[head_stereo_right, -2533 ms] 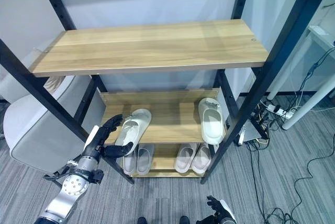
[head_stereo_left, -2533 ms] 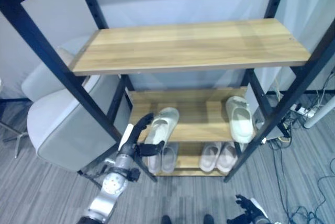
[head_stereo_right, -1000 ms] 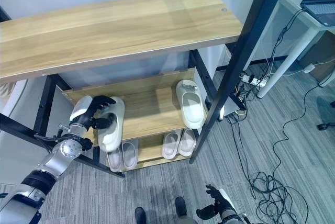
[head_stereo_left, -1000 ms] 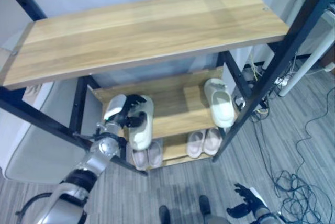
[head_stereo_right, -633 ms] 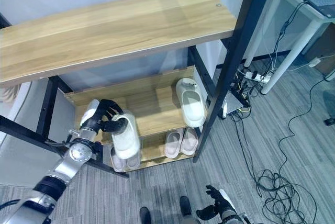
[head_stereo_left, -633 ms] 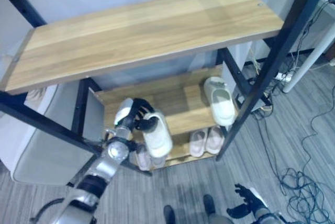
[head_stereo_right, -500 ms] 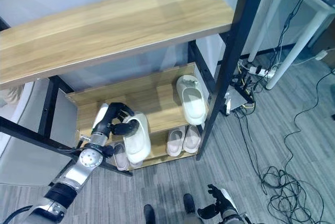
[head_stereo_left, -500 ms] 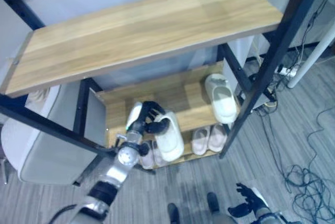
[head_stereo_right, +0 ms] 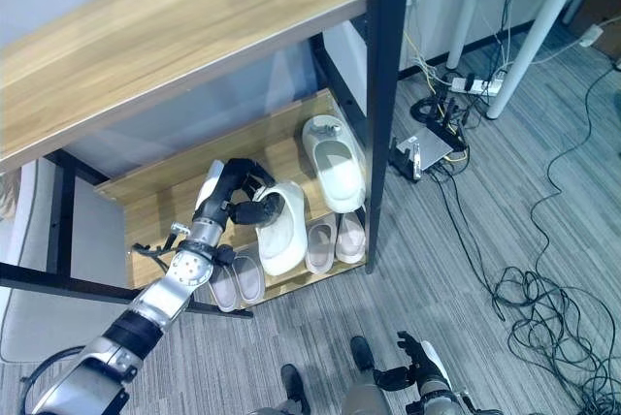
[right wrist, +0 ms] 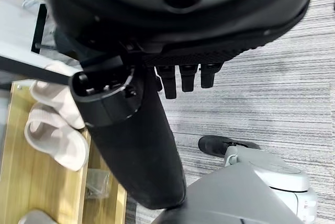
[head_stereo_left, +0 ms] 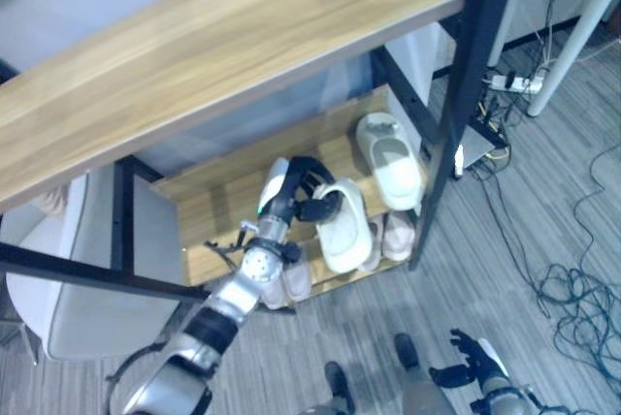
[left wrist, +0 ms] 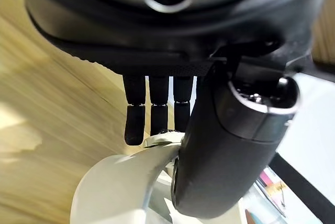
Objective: Arrange the slippers neatly on the shoe rack.
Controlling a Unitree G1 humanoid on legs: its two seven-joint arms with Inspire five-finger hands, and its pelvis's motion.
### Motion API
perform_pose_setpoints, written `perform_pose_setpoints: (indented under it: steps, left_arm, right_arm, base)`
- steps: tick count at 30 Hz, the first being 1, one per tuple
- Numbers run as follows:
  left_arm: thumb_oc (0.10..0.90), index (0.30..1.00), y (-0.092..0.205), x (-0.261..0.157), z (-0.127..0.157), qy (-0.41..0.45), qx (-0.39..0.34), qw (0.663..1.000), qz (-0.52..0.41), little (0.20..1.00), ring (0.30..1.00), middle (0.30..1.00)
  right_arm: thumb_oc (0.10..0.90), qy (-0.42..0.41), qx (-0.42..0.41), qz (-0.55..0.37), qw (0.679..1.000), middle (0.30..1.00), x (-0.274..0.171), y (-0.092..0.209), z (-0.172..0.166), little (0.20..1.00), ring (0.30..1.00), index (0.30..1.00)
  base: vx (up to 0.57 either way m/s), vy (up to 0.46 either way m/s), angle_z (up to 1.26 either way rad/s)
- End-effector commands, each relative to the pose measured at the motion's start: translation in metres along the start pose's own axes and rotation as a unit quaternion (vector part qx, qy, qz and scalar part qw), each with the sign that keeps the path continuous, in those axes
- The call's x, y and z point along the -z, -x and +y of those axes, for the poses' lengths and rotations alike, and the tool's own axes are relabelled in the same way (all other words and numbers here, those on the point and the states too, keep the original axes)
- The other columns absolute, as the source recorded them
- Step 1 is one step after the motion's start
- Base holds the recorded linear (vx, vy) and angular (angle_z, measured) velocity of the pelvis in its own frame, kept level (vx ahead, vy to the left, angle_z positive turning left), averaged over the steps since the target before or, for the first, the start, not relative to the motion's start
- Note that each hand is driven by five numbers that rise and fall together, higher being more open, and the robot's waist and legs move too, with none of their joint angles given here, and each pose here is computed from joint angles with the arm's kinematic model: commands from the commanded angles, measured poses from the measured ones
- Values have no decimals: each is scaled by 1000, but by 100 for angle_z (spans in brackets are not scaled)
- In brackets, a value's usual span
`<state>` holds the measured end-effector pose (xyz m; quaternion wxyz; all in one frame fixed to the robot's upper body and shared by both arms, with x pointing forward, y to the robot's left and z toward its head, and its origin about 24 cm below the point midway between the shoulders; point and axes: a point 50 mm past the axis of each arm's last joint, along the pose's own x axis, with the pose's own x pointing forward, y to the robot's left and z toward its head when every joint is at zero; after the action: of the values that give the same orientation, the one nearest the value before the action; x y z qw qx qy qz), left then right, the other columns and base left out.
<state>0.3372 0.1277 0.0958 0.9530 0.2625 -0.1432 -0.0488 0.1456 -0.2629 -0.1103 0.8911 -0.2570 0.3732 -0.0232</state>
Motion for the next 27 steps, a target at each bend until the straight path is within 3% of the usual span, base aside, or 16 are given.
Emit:
perform_pose_setpoints:
  steps: [1,12,26,27]
  left_arm:
    - [400,300,-36,-31,26,-8,-80,995,-59,300,300,300]
    - [400,300,-49,-16,61,-89,-117,989,-17,300,300,300]
    - [400,300,-72,-24,97,-153,-156,976,5,300,300,300]
    - [460,389,-73,-25,97,-151,-157,976,5,389,389,389]
  right_arm:
    - [800,1,7,-40,999,900,-6,6,-9,900,900,900]
    - [800,-6,1,-43,999,900,-5,6,-7,900,900,900]
    - [800,-8,-15,-46,999,900,-5,7,0,900,900,900]
    - [800,-8,-16,-46,999,900,-5,7,1,900,900,900]
  base:
    - [5,-7,-12]
    - [15,-24,-10]
    - [0,0,0]
    - [0,0,0]
